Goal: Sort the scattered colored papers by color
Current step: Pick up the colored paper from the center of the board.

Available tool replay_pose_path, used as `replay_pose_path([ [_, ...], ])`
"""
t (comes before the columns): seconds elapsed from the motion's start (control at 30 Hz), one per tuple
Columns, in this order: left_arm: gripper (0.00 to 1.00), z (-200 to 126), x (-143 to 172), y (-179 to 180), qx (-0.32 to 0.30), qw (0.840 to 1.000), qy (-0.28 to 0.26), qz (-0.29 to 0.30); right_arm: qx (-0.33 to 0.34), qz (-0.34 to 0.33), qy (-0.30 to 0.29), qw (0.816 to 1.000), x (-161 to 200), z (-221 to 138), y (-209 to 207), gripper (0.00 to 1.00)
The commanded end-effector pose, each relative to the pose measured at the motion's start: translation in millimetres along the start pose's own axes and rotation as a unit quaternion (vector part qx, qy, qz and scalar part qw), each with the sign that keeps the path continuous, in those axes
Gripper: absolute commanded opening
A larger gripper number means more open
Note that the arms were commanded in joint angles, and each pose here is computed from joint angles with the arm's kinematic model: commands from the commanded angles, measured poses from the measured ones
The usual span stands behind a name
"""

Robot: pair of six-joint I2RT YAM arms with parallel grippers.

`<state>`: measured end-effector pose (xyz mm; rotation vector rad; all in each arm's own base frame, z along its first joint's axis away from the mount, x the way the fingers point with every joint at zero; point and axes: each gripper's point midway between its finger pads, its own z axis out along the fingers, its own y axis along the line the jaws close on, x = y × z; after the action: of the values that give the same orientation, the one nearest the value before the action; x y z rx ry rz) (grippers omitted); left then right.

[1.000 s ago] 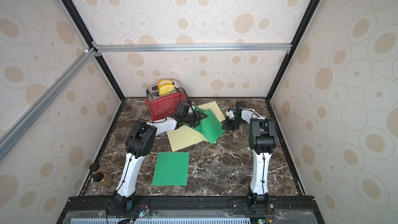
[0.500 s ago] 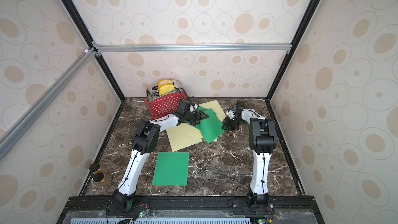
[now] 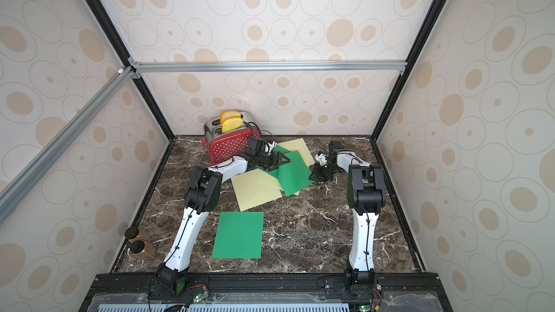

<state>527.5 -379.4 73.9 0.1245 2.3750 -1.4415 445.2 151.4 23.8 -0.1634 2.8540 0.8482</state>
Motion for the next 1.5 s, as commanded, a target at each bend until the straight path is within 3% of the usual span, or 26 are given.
replay_pose_path([
  [0.0, 0.72, -20.1, -34.6, -66.8, 0.132, 0.989, -0.049, 0.046, 0.029, 0.029, 0.061, 0.997, 35.4, 26.4, -23.3, 0.22],
  [0.1, 0.74, -38.5, -51.2, -103.3, 0.199, 0.976, -0.078, 0.039, 0.029, 0.028, 0.062, 0.997, 35.9, 27.2, -22.7, 0.22],
  [0.2, 0.76, -46.6, -48.4, -118.2, 0.201, 0.976, -0.063, 0.056, 0.029, 0.03, 0.063, 0.997, 36.5, 28.8, -23.7, 0.22],
  [0.37, 0.76, -30.7, -22.4, -84.2, 0.186, 0.982, -0.022, 0.02, 0.029, 0.029, 0.062, 0.997, 35.9, 28.6, -23.4, 0.22],
  [0.47, 0.75, -15.5, 2.1, -56.7, 0.146, 0.989, 0.014, -0.002, 0.029, 0.029, 0.062, 0.997, 36.3, 28.1, -23.0, 0.22],
  [0.6, 0.74, -2.9, 42.6, -16.1, 0.011, 0.997, 0.077, 0.021, 0.03, 0.03, 0.061, 0.997, 36.3, 28.8, -23.2, 0.22],
  [0.63, 0.74, -2.1, 47.2, -17.9, 0.006, 0.996, 0.084, 0.024, 0.03, 0.03, 0.06, 0.997, 36.1, 28.5, -23.7, 0.22],
  [0.8, 0.75, -3.7, 39.9, -41.5, 0.015, 0.998, 0.06, 0.017, 0.031, 0.031, 0.059, 0.997, 34.7, 28.7, -24.0, 0.22],
  [0.87, 0.74, 1.1, 32.1, -53.3, 0.056, 0.997, 0.039, -0.021, 0.031, 0.03, 0.059, 0.997, 34.6, 28.8, -24.1, 0.22],
  [0.93, 0.75, -7.7, 12.9, -81.7, 0.121, 0.991, -0.015, -0.045, 0.03, 0.029, 0.059, 0.997, 34.7, 28.4, -23.5, 0.22],
  [1.03, 0.76, -16.3, 0.9, -99.1, 0.133, 0.988, -0.04, -0.064, 0.032, 0.03, 0.058, 0.997, 34.7, 28.6, -24.2, 0.22],
  [1.2, 0.75, -25.0, 3.5, -94.2, 0.121, 0.982, -0.054, -0.134, 0.032, 0.03, 0.058, 0.997, 34.8, 28.7, -24.3, 0.22],
  [1.4, 0.76, -25.3, 21.6, -67.4, 0.13, 0.953, -0.1, -0.254, 0.032, 0.031, 0.056, 0.997, 35.0, 28.9, -23.8, 0.22],
  [1.47, 0.76, -14.7, 32.7, -62.8, 0.138, 0.949, -0.101, -0.264, 0.033, 0.03, 0.055, 0.998, 34.6, 28.7, -23.9, 0.22],
])
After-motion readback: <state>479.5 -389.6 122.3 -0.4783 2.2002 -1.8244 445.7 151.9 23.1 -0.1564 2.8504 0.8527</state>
